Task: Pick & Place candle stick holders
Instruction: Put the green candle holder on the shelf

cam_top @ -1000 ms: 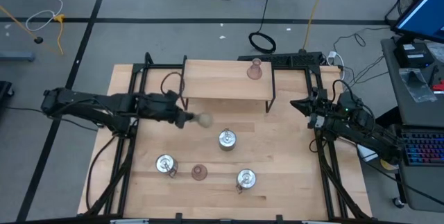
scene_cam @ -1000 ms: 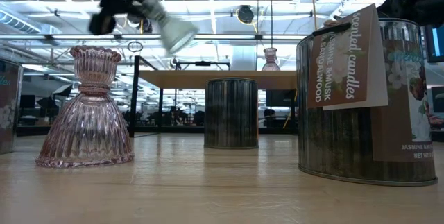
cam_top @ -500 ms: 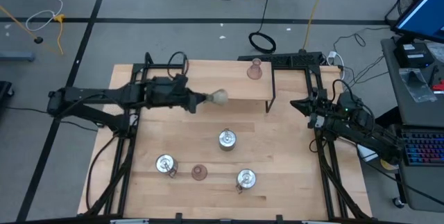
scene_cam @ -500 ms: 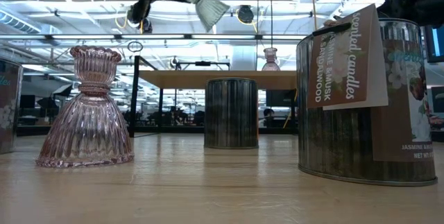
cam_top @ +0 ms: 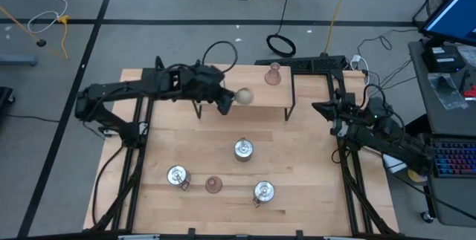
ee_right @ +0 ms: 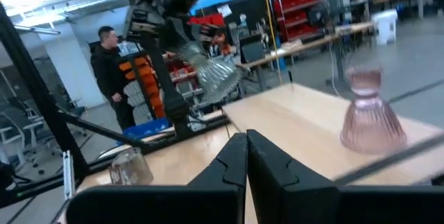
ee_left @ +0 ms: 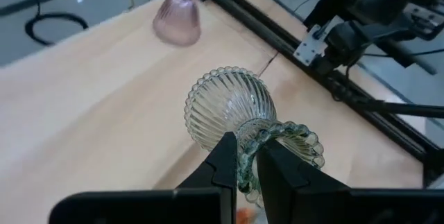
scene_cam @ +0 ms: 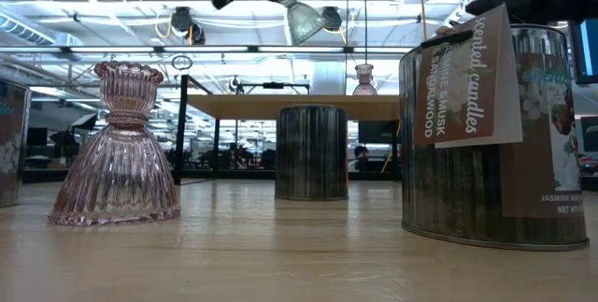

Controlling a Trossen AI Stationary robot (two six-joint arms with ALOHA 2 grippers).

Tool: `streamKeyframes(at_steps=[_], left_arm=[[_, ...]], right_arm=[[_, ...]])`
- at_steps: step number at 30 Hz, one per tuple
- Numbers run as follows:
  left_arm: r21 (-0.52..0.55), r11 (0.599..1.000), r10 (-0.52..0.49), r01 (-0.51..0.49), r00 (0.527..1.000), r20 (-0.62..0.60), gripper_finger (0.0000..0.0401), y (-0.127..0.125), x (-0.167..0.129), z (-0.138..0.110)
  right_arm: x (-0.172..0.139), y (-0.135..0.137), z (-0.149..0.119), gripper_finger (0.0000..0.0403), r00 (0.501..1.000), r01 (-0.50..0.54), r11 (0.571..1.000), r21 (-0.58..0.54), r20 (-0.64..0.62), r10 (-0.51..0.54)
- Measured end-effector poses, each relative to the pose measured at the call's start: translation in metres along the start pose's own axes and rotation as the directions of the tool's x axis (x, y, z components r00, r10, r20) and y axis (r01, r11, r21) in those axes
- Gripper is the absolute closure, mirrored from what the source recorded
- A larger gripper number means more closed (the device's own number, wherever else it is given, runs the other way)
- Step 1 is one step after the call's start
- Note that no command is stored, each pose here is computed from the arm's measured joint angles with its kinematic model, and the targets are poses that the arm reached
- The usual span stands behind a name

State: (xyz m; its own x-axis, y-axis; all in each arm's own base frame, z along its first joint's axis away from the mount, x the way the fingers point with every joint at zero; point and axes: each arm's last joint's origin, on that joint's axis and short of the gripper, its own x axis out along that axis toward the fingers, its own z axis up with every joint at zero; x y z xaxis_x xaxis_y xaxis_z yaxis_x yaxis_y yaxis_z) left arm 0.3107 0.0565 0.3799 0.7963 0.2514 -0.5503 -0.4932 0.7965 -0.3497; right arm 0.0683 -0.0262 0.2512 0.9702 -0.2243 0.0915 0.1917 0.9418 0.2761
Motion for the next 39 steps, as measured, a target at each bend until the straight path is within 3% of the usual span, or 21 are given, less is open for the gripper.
streamKeyframes(at_steps=[11, 19, 28, 39], left_arm=[[0.059, 0.995, -0.082, 0.082, 0.997, 0.006, 0.0368, -0.003, 0.015, 0.031], [0.074, 0.996, -0.056, 0.055, 0.998, 0.02, 0.0368, 0.005, 0.027, 0.044], [0.071, 0.997, -0.014, 0.015, 1.0, -0.007, 0.0368, 0.019, 0.055, 0.053], [0.101, 0.993, 0.062, -0.063, 0.998, 0.012, 0.0368, 0.027, 0.067, 0.054]], right_arm=[[0.048, -0.005, 0.008, 0.0403, 0.989, -0.15, 0.988, -0.033, -0.002, 0.15], [0.072, -0.009, 0.011, 0.0403, 0.979, -0.192, 0.978, -0.076, 0.055, 0.196], [0.088, -0.009, 0.025, 0.0403, 0.984, -0.172, 0.973, -0.15, 0.02, 0.177], [0.122, -0.007, 0.069, 0.0403, 0.983, -0.033, 0.963, -0.266, -0.18, -0.016]])
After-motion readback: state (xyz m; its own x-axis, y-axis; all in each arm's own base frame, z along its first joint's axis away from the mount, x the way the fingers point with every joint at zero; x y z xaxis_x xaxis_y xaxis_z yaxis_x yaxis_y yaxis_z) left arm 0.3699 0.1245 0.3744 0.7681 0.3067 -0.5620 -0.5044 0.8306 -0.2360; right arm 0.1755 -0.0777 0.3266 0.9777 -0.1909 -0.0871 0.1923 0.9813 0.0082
